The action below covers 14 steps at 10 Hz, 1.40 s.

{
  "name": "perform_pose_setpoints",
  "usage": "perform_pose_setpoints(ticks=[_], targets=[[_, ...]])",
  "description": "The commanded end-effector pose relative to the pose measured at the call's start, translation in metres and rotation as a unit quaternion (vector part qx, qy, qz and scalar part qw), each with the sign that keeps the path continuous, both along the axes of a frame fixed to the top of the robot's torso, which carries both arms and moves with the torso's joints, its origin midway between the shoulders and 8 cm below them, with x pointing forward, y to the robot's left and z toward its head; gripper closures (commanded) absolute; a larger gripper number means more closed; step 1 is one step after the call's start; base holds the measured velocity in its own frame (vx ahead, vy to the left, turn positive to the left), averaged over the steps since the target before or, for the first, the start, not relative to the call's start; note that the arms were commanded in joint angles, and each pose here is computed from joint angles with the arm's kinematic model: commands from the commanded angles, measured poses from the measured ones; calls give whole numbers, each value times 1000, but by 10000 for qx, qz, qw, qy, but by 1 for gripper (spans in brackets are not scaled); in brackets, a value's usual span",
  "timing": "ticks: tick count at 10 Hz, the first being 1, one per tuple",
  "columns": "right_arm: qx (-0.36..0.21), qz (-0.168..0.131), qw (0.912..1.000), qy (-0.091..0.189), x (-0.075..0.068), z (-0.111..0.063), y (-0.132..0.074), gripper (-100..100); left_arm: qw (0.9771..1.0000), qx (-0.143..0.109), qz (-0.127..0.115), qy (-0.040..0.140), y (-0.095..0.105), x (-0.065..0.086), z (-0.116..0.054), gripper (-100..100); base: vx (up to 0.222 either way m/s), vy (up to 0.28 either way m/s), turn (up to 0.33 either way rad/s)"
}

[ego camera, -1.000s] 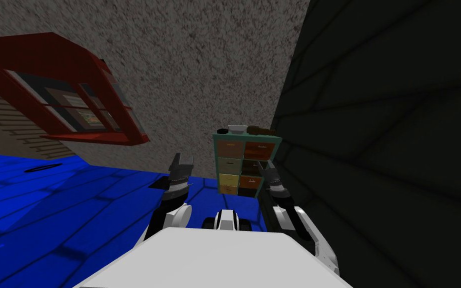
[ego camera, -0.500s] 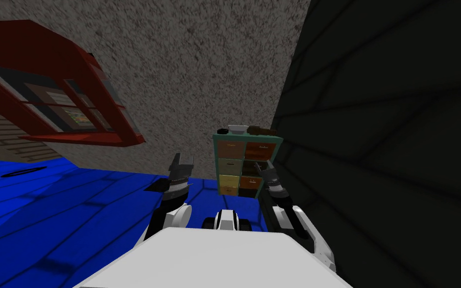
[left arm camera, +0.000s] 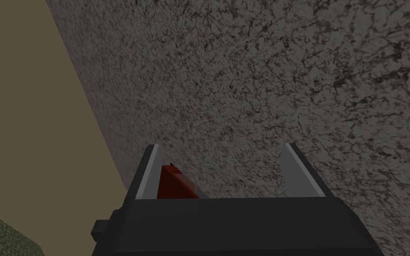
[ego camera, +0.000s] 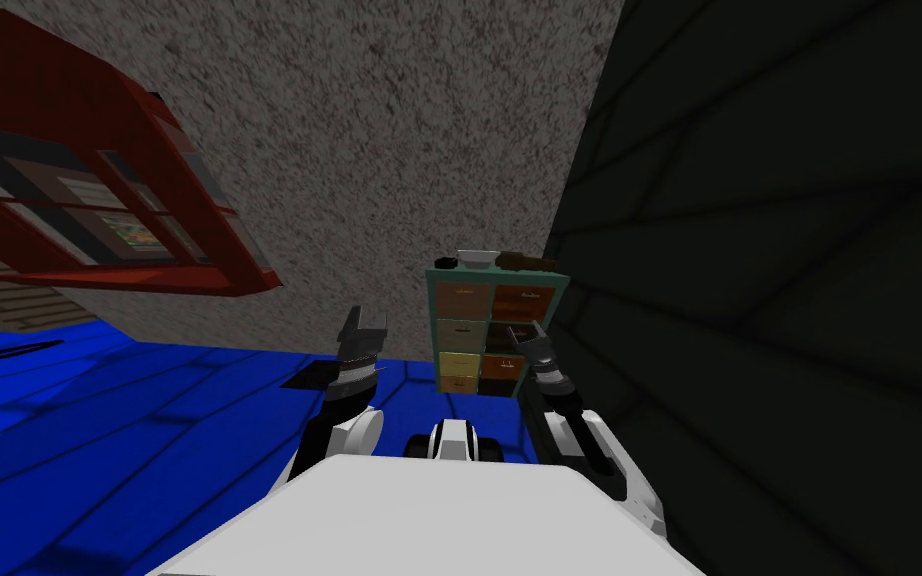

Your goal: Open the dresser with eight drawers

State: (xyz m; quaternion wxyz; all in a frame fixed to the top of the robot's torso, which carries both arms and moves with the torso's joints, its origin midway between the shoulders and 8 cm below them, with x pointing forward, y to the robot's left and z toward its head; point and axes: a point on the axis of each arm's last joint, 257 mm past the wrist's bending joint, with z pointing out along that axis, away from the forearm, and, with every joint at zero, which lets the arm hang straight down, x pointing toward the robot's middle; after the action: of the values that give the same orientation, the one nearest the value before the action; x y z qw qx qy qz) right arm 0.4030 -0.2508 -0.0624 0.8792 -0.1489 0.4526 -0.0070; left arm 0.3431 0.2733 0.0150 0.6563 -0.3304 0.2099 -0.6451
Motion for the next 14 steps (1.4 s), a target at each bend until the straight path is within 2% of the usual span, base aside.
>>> perform_pose_setpoints(ticks=[1, 2, 3, 5, 6, 8, 9, 11, 12, 14], targets=[[-462, -201, 9987, -74, 3, -9, 2, -100, 10000, 0, 0, 1, 0, 0, 0, 0, 39, 60, -58], [-523, -242, 9983, -94, 3, -9, 2, -100, 10000, 0, 0, 0, 0, 0, 0, 0, 17, 29, 9], [-811, -327, 9961, -108, 5, -17, 5, -100, 10000, 0, 0, 0, 0, 0, 0, 0, 39, 44, -110], [-976, -437, 9941, -165, 5, -17, 5, -100, 10000, 0, 0, 0, 0, 0, 0, 0, 27, 46, -22], [-1260, -515, 9905, -174, 7, -27, 7, -100, 10000, 0, 0, 0, 0, 0, 0, 0, 30, 55, -98], [-1422, -621, 9876, -231, 7, -27, 7, -100, 10000, 0, 0, 0, 0, 0, 0, 0, 38, 50, -30], [-1709, -696, 9825, -237, 10, -38, 9, -100, 10000, 0, 0, 0, 0, 0, 0, 0, 43, 46, -77], [-1861, -795, 9789, -292, 10, -38, 9, -100, 10000, 0, 0, 0, 0, 0, 0, 0, 33, 45, -39], [-2148, -863, 9724, -293, 12, -49, 11, -100, 10000, 0, 0, 0, 0, 0, 0, 0, 36, 54, -83], [-2290, -954, 9681, -347, 12, -49, 11, -100, 10000, 0, 0, 0, 0, 0, 0, 0, 33, 42, -36]])
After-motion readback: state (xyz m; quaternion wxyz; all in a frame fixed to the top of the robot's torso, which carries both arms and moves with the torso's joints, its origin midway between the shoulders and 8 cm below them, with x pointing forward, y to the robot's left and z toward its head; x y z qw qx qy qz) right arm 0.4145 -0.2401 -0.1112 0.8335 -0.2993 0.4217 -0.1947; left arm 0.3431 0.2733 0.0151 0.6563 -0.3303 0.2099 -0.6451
